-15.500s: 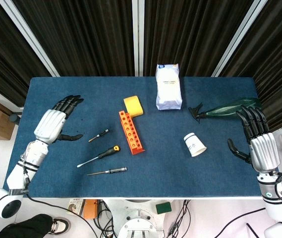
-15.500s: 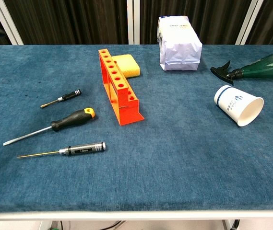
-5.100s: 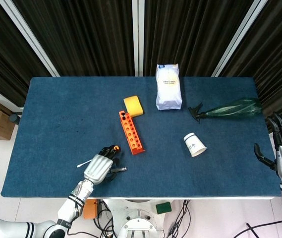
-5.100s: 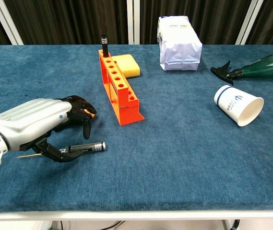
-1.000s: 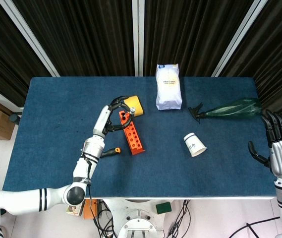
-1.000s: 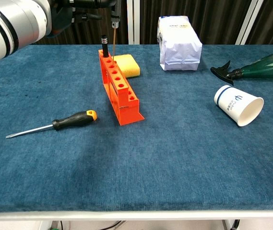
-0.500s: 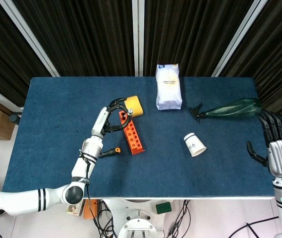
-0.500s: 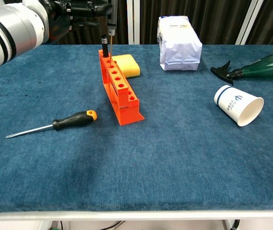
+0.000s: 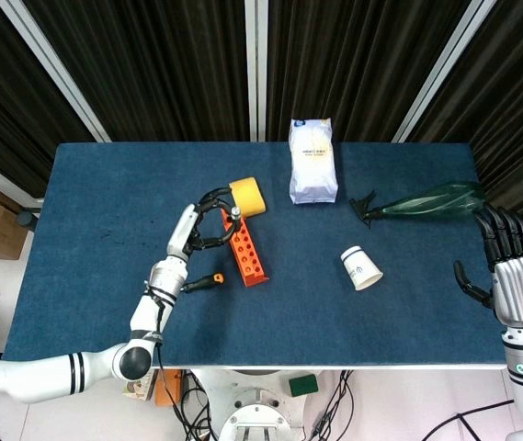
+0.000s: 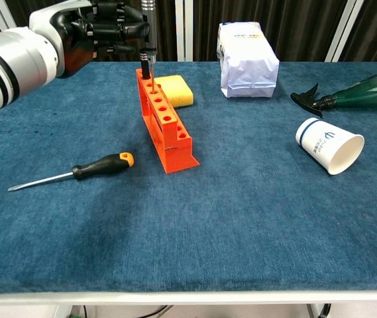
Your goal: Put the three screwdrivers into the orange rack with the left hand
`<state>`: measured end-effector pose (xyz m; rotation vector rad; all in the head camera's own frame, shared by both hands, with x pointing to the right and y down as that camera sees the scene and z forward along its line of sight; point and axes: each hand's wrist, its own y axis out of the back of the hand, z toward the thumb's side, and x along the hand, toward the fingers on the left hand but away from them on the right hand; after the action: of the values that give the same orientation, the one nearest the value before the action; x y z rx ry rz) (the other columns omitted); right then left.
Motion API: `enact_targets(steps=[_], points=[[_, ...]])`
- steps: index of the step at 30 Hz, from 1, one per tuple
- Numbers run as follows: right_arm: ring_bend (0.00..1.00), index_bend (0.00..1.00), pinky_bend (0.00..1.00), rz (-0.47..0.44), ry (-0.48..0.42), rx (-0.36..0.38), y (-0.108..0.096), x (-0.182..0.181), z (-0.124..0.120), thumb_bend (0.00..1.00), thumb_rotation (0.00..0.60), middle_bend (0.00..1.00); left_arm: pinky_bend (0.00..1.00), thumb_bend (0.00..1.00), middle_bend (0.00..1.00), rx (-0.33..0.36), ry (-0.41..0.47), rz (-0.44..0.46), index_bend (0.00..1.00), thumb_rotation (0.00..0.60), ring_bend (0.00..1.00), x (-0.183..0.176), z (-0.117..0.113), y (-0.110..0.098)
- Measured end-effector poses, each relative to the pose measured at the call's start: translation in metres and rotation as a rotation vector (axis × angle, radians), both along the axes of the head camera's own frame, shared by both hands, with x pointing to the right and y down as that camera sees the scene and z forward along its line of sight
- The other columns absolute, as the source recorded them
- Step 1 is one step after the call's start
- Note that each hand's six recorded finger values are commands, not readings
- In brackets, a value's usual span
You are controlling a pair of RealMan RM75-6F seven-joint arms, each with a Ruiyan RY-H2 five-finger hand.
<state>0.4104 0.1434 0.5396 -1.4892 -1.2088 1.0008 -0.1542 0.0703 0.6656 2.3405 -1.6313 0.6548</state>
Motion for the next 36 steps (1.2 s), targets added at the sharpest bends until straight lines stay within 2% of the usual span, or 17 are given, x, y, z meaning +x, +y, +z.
enact_targets(steps=[12, 36], points=[[0.00, 0.00, 0.00, 0.008, 0.005, -0.010, 0.001, 0.001, 0.004, 0.41, 0.600, 0.00, 0.13, 0.34, 0.14, -0.034, -0.019, 0.022, 0.66, 0.600, 0.02, -0.007, 0.023, 0.015], [0.00, 0.00, 0.00, 0.005, 0.007, -0.027, 0.002, 0.001, 0.008, 0.40, 0.600, 0.00, 0.13, 0.35, 0.14, -0.057, -0.022, 0.038, 0.63, 0.600, 0.02, -0.006, 0.039, 0.025]])
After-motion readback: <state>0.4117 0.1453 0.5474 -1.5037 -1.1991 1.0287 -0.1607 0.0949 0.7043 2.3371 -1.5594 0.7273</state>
